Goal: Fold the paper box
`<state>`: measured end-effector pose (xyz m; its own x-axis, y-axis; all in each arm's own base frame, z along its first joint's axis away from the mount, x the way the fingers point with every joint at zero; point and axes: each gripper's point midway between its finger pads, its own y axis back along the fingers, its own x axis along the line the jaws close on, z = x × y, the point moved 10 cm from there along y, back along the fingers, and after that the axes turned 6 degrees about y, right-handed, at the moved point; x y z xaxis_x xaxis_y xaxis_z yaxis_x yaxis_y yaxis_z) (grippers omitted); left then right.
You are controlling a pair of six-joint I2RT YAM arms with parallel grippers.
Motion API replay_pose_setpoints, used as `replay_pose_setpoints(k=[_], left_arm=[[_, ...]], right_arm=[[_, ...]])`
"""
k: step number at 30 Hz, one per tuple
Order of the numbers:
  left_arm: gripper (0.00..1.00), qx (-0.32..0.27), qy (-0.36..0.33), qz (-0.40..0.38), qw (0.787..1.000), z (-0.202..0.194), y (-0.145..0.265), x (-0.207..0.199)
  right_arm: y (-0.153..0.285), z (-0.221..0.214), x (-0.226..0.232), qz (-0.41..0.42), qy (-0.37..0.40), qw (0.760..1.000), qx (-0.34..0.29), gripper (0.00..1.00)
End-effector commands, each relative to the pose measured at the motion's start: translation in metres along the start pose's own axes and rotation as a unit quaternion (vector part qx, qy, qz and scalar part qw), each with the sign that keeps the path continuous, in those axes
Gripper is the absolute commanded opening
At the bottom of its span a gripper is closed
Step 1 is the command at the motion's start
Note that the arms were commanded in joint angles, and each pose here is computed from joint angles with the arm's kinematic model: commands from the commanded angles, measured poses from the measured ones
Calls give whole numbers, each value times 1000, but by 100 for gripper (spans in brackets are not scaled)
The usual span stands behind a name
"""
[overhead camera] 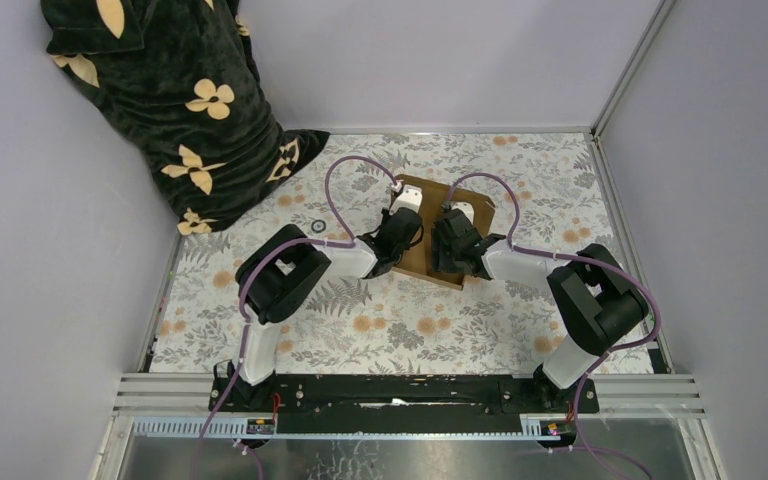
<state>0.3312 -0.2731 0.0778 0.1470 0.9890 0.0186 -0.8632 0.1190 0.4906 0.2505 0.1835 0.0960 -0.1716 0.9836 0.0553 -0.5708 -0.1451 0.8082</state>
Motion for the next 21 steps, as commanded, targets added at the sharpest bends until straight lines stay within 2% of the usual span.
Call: replay_pose_setpoints(k=[1,11,16,21], left_arm=[[16,-26,-2,22,999,1,-5,-1],[16,-27,-13,25,999,0,-5,-4],[28,-31,-9,23,999,5,-1,-4],[32,-46,3,13,999,21,9,-3]], right_arm=[[2,9,6,13,7,1000,-10,58],[0,5,5,14,5,1000,-7,58],[2,4,5,15,4,1000,-8,58],[11,11,5,17,1,1000,-20,60]])
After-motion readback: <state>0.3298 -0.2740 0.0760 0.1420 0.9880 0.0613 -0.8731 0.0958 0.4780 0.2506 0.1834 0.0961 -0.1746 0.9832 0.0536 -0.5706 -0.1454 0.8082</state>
